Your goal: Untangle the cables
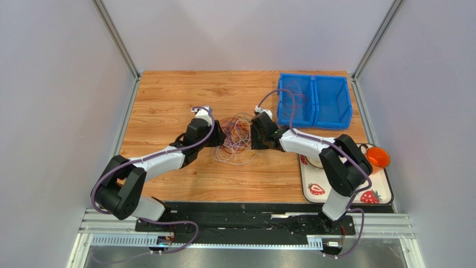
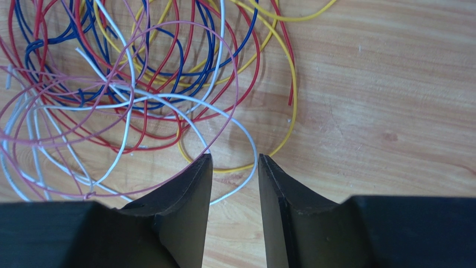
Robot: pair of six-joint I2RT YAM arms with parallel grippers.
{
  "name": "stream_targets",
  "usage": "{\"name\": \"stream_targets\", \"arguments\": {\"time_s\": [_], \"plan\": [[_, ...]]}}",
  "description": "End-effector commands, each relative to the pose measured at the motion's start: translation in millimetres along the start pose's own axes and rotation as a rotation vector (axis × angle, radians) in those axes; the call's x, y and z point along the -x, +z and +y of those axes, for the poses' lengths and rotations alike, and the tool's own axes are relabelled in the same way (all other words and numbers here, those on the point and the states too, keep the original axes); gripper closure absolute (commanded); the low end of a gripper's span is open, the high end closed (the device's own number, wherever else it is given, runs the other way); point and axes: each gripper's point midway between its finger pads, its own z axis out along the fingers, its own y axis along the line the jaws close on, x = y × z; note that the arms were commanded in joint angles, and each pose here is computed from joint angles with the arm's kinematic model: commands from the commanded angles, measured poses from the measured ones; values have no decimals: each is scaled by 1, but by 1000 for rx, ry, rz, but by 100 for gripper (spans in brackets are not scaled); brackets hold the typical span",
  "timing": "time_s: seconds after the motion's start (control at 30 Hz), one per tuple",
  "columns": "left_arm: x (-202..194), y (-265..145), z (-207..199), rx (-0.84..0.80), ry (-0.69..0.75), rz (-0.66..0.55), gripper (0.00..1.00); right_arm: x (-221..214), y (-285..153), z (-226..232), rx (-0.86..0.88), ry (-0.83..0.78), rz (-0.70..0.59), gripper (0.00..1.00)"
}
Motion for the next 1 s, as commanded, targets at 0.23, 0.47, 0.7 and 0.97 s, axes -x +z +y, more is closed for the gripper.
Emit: {"name": "stream_targets", "arguments": {"time_s": [0.23,0.47,0.7,0.97], "plan": [[14,0,-9,-34,-9,-48,45,20,15,-3,-51,-47,-39,58],[14,0,-9,-34,-9,-47,45,14,22,0,-36,-51,-17,68],[14,0,-8,-31,-9,-45,45,22,12,4,-25,-53,-35,99],[13,2,-8,-31,-9,-39,46,68,-64,11,0,-75,-146,100]]}}
